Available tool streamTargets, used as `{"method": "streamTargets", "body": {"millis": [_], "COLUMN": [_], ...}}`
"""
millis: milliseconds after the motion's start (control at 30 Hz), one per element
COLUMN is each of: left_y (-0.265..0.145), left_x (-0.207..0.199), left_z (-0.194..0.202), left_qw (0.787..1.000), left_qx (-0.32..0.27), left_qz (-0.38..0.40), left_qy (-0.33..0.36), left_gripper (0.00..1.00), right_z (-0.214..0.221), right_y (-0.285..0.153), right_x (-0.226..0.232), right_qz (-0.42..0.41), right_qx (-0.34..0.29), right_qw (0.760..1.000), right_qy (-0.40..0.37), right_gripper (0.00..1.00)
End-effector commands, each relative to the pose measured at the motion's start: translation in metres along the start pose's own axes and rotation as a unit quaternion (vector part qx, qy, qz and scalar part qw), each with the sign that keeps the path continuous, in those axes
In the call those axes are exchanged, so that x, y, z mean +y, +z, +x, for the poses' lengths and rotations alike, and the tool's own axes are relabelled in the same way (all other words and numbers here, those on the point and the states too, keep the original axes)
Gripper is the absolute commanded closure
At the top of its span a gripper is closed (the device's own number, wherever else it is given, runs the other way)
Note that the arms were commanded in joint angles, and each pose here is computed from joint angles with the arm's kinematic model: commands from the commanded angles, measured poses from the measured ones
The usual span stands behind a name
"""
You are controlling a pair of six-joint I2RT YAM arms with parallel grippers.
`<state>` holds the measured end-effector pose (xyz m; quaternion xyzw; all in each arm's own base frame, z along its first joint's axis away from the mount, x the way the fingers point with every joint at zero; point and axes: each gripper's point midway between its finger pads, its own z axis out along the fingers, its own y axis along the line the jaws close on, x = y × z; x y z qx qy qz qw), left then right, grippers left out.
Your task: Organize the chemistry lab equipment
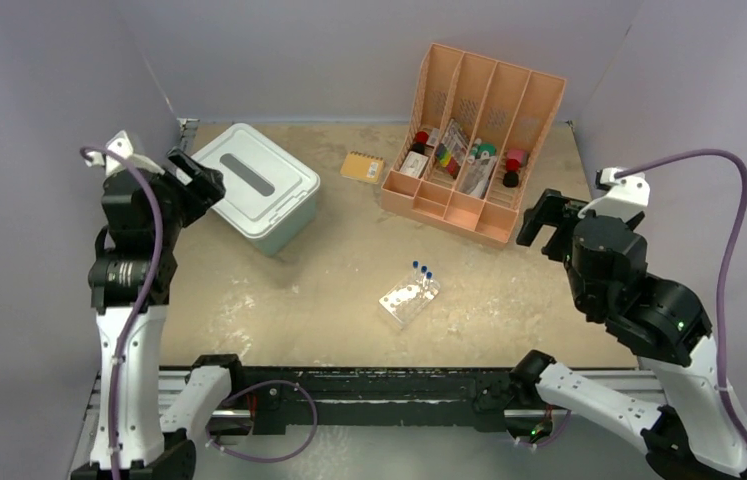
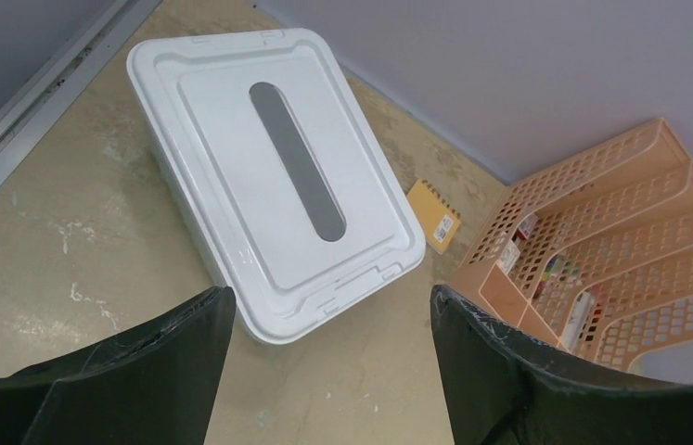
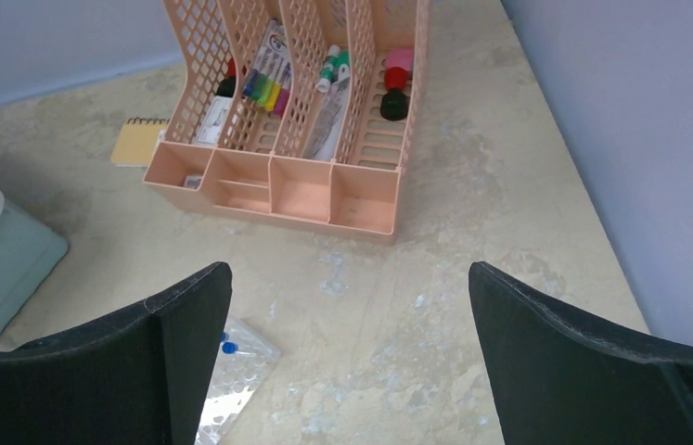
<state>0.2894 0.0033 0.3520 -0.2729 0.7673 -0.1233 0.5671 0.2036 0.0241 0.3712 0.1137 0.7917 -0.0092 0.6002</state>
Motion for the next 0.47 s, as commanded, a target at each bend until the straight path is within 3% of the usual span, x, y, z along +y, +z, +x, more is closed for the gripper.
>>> {"method": "streamTargets", "body": {"millis": [0, 200, 433], "left_y": [-0.045, -0.083, -0.097], "left_x": [-0.008, 0.006, 0.009], "left_z": [-0.020, -0.023, -0.020], "left_qw": [0.998, 0.998, 0.998], "left_qx": [-0.048, -0.047, -0.047], "left_qz": [0.029, 0.002, 0.003], "left_qy": [0.002, 0.033, 0.042], "left_gripper": [0.24, 0.21, 0.19], "right_z": [-0.011, -0.013, -0.015], "right_y": [-0.008, -0.014, -0.017], "right_x": [-0.020, -0.020, -0.018], "right_qz": [0.028, 0.005, -0.007], "right_qx": [-0.023, -0.028, -0.027], "right_qw": [0.999, 0.999, 1.000], "right_qy": [0.000, 0.016, 0.008], "right_gripper": [0.01, 0.01, 0.01]}}
